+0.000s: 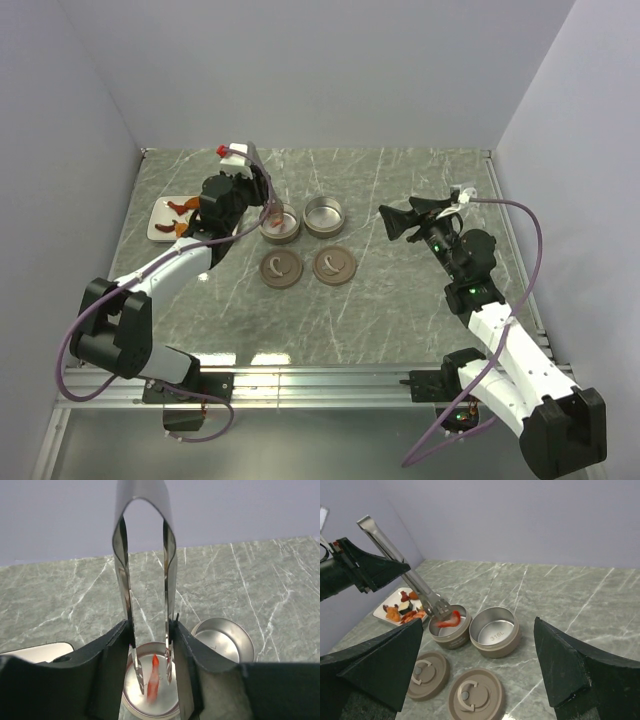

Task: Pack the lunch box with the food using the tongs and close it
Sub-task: Place the food into the lunch box

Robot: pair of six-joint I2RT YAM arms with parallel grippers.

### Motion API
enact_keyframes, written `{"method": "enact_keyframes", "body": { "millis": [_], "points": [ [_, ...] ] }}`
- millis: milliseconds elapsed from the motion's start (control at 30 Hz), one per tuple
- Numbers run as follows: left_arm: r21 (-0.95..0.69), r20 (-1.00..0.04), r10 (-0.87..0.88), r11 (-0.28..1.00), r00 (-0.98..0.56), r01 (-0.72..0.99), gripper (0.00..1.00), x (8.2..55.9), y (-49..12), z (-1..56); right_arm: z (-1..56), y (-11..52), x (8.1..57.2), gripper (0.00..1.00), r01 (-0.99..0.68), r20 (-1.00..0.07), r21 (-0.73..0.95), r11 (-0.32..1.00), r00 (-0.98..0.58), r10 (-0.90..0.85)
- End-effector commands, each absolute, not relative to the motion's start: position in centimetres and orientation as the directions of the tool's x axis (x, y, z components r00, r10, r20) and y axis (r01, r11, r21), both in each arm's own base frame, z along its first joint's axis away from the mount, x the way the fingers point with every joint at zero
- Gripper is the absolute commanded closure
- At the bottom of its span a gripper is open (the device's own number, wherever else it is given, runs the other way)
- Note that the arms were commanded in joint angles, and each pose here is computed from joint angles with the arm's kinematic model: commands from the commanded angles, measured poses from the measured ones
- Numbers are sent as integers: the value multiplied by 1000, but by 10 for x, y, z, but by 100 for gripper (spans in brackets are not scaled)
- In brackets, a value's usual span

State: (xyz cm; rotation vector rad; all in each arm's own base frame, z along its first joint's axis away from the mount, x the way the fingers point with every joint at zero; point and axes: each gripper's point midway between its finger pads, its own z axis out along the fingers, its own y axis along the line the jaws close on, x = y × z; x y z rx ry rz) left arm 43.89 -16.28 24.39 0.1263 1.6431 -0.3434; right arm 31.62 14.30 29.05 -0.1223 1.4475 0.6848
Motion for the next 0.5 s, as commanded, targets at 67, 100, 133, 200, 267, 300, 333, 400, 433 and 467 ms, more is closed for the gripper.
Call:
{"method": "enact_keyframes", "body": {
  "millis": [67, 100, 133, 200, 267, 300, 333, 400, 433, 467],
  "points": [
    [-151, -986, -164, 936, 16, 317, 54, 443, -170, 289, 290, 139, 314, 2, -485, -935, 311, 818, -2, 354],
    [-151, -986, -165, 937, 16, 315, 54, 442, -170, 289, 289, 138, 313, 2, -480, -935, 312, 820, -3, 354],
    [-150, -986, -163, 937, 17, 315, 54, 442, -170, 289, 288, 138, 313, 2, -479, -935, 313, 820, -5, 354],
    [-147, -987, -160, 944, 21, 296, 54, 441, -167, 291, 286, 135, 311, 2, -471, -935, 314, 824, -2, 355],
    [-148, -986, -163, 953, 38, 263, 54, 436, -159, 297, 284, 135, 309, 2, -469, -934, 316, 825, -3, 357],
    [-148, -986, -161, 957, 34, 251, 54, 433, -156, 294, 283, 135, 309, 2, -468, -934, 317, 825, -5, 356],
    [-150, -984, -168, 961, 58, 234, 55, 427, -149, 303, 284, 135, 308, 2, -469, -934, 317, 824, -3, 358],
    [-151, -984, -164, 972, 62, 182, 55, 420, -137, 300, 283, 134, 306, 2, -471, -933, 318, 823, 1, 361],
    [-157, -982, -171, 974, 80, 162, 55, 414, -130, 308, 283, 134, 305, 2, -470, -932, 319, 823, -1, 361],
    [-154, -984, -166, 978, 72, 140, 55, 412, -125, 305, 283, 134, 305, 2, -472, -932, 319, 822, 0, 362]
  ]
}}
